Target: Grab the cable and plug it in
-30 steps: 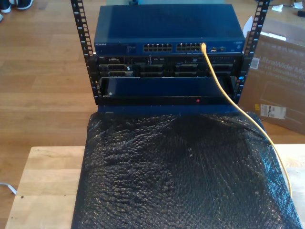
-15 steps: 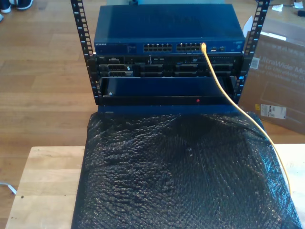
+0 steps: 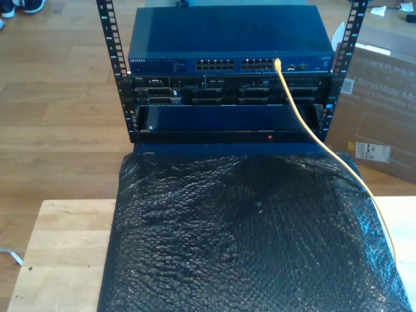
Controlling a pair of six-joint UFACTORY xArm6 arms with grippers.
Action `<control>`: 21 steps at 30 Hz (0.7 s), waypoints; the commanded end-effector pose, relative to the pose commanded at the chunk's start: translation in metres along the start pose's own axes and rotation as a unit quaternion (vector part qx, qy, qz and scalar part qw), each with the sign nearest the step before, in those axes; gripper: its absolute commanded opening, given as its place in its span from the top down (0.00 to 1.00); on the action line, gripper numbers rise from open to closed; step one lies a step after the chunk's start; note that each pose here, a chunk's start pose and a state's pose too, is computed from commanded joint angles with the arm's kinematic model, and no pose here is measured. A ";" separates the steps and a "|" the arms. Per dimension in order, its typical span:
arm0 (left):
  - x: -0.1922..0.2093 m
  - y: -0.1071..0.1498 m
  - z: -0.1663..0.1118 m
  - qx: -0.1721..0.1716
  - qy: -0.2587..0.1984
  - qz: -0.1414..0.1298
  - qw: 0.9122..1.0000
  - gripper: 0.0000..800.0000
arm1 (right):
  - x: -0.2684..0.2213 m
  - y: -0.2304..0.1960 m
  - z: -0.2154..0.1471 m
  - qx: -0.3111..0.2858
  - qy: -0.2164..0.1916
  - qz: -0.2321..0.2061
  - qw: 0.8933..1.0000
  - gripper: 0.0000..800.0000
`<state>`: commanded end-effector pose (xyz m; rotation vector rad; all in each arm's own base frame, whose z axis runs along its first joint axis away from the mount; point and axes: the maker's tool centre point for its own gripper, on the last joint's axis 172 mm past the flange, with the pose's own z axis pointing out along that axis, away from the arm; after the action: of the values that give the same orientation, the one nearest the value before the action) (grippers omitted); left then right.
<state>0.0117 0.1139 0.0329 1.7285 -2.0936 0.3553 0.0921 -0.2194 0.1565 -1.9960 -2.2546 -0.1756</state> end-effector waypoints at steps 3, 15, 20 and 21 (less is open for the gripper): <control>-0.001 0.000 -0.001 0.000 -0.001 0.001 1.000 0.00 | 0.012 -0.019 0.019 0.004 0.015 -0.001 1.000 0.00; -0.001 0.000 -0.001 0.000 -0.001 0.001 1.000 0.00 | 0.029 -0.049 0.078 -0.007 0.006 0.015 1.000 0.00; -0.001 0.000 -0.001 0.000 -0.001 0.001 1.000 0.00 | 0.031 -0.050 0.096 -0.007 -0.003 0.014 1.000 0.00; -0.001 0.000 -0.001 0.000 -0.001 0.001 1.000 0.00 | 0.030 -0.051 0.099 -0.008 -0.006 0.015 1.000 0.00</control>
<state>0.0118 0.1146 0.0332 1.7279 -2.0960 0.3546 0.0366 -0.1796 0.0643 -2.0414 -2.2366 -0.1793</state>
